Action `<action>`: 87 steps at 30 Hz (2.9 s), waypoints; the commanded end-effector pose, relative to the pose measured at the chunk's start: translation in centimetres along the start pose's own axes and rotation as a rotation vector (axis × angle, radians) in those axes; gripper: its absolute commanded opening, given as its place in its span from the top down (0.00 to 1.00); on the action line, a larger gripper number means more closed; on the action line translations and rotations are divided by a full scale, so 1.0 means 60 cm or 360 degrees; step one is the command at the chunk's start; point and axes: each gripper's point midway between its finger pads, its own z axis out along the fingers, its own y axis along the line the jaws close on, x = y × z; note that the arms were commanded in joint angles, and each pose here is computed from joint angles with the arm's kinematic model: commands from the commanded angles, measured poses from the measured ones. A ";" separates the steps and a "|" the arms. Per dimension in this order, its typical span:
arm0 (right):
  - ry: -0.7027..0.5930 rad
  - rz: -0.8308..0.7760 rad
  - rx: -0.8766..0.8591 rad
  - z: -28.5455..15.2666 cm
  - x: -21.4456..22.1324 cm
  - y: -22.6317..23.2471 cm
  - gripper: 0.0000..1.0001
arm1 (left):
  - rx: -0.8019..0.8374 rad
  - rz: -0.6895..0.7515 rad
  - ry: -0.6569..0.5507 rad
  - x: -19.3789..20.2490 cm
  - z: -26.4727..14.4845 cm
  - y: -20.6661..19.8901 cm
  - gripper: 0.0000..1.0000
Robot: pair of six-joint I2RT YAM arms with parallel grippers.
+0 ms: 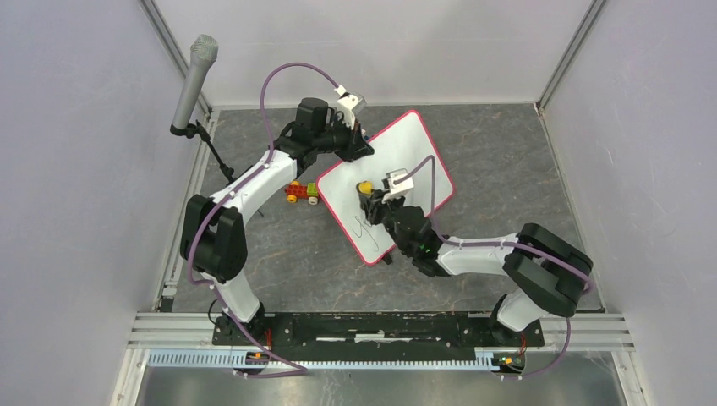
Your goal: Erase the whiteboard
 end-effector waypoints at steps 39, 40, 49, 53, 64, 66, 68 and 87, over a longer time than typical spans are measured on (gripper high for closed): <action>0.0199 -0.0438 -0.0245 -0.051 0.078 0.011 0.72 | -0.0228 -0.0583 0.0262 0.141 -0.142 0.041 0.60; 0.0194 -0.0468 -0.0266 -0.046 0.079 0.023 0.71 | -0.0229 -0.0572 0.0258 0.142 -0.142 0.040 0.64; 0.0130 -0.0604 -0.0462 -0.037 0.077 0.160 0.72 | -0.0290 -0.0438 0.0262 0.147 -0.141 0.032 0.88; 0.0093 -0.0572 -0.0269 -0.026 0.061 0.113 0.72 | -0.0386 -0.0365 0.0346 0.170 -0.148 0.044 0.95; 0.0258 -0.0331 0.0126 -0.044 0.109 -0.113 0.72 | -0.0493 -0.0244 0.0471 0.204 -0.162 0.058 0.98; 0.0278 -0.0313 0.0183 -0.050 0.116 -0.138 0.71 | -0.0502 -0.0269 0.0509 0.211 -0.164 0.056 0.98; 0.0285 -0.0352 0.0139 -0.046 0.115 -0.129 0.72 | -0.0483 -0.0305 0.0541 0.217 -0.167 0.046 0.98; 0.0300 -0.0420 -0.0182 -0.087 0.130 0.040 0.71 | -0.0474 -0.0488 0.0684 0.279 -0.206 0.005 0.98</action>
